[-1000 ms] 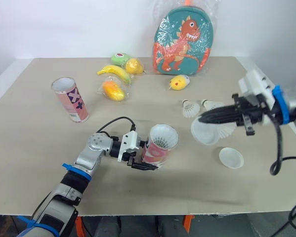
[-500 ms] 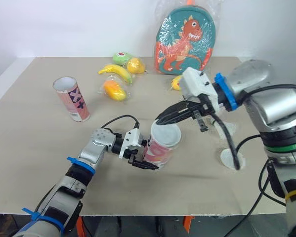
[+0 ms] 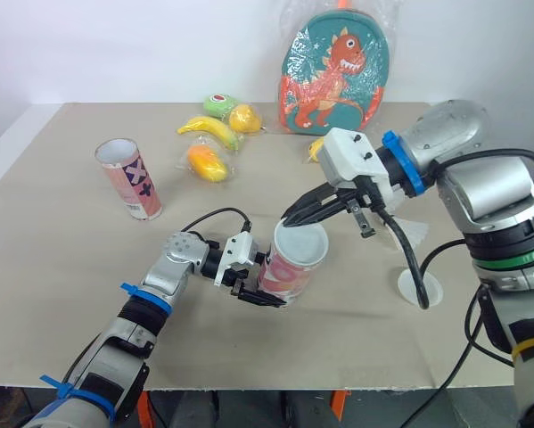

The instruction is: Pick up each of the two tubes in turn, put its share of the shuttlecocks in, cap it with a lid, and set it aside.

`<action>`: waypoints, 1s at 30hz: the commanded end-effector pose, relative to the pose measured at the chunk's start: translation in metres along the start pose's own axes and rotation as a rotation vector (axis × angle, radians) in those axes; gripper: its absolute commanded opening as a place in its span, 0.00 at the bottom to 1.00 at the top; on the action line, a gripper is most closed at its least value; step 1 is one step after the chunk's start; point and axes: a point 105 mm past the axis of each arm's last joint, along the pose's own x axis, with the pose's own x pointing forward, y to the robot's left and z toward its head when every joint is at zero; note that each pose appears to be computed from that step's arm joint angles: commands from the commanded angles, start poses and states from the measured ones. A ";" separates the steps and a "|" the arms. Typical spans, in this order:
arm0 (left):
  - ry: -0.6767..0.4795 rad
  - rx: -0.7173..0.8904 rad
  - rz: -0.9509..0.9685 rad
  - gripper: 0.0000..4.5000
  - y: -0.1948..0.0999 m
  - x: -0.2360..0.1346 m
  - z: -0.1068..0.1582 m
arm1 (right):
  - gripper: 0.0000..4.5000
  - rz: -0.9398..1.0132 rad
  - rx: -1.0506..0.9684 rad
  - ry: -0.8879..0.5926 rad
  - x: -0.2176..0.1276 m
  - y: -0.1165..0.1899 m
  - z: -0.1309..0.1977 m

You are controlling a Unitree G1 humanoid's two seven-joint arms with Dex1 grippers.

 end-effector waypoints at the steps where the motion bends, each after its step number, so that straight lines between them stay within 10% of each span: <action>1: 0.010 0.005 -0.008 0.68 -0.001 -0.001 -0.001 | 0.01 -0.041 -0.062 -0.025 -0.006 0.002 0.014; 30: 0.008 -0.001 0.029 0.68 0.001 -0.005 0.000 | 0.01 0.028 -0.088 0.063 0.011 0.017 -0.010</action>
